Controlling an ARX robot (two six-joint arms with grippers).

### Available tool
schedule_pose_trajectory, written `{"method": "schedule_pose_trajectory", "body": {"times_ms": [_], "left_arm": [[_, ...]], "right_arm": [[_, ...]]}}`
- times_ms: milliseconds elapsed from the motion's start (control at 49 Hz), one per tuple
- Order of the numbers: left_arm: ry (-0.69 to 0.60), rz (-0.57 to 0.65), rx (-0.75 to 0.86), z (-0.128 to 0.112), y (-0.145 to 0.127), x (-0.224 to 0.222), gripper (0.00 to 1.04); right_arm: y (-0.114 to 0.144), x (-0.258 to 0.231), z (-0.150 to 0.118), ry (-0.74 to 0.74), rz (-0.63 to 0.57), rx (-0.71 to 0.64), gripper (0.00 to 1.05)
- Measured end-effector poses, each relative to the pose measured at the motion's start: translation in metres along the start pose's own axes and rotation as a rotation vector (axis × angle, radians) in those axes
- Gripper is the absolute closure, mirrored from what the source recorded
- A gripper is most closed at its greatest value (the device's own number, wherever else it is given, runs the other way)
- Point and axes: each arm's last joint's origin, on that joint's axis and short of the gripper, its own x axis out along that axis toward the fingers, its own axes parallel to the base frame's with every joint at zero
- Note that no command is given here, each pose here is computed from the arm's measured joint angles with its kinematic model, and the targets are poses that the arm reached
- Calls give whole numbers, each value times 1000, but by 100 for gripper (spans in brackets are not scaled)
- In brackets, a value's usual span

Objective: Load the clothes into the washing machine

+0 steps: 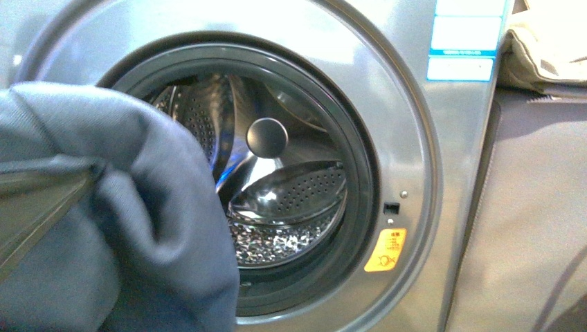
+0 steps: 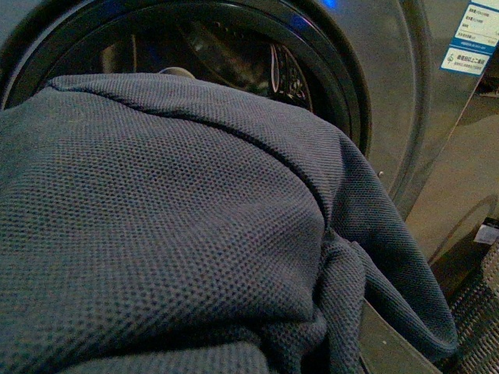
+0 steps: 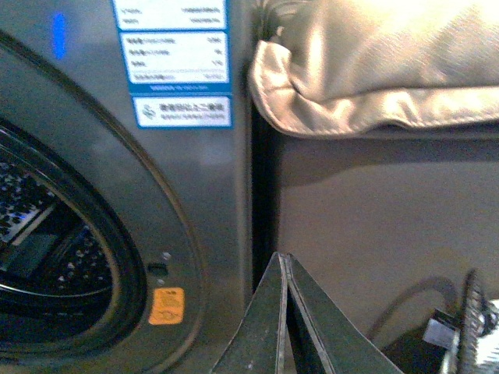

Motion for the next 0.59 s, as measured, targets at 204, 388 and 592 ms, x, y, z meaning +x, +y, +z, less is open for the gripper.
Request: {"method": "schedule_pose_trajectory", "body": {"times_ms": [204, 388, 592], "left_arm": [[37, 30, -33, -13, 10, -23, 92], [31, 47, -52, -17, 14, -33, 92], [28, 50, -55, -17, 15, -33, 92]], "right_arm": [[-21, -27, -41, 2, -2, 0, 102], [-31, -45, -66, 1, -5, 1, 102], [-42, -56, -78, -1, 10, 2, 102]]}}
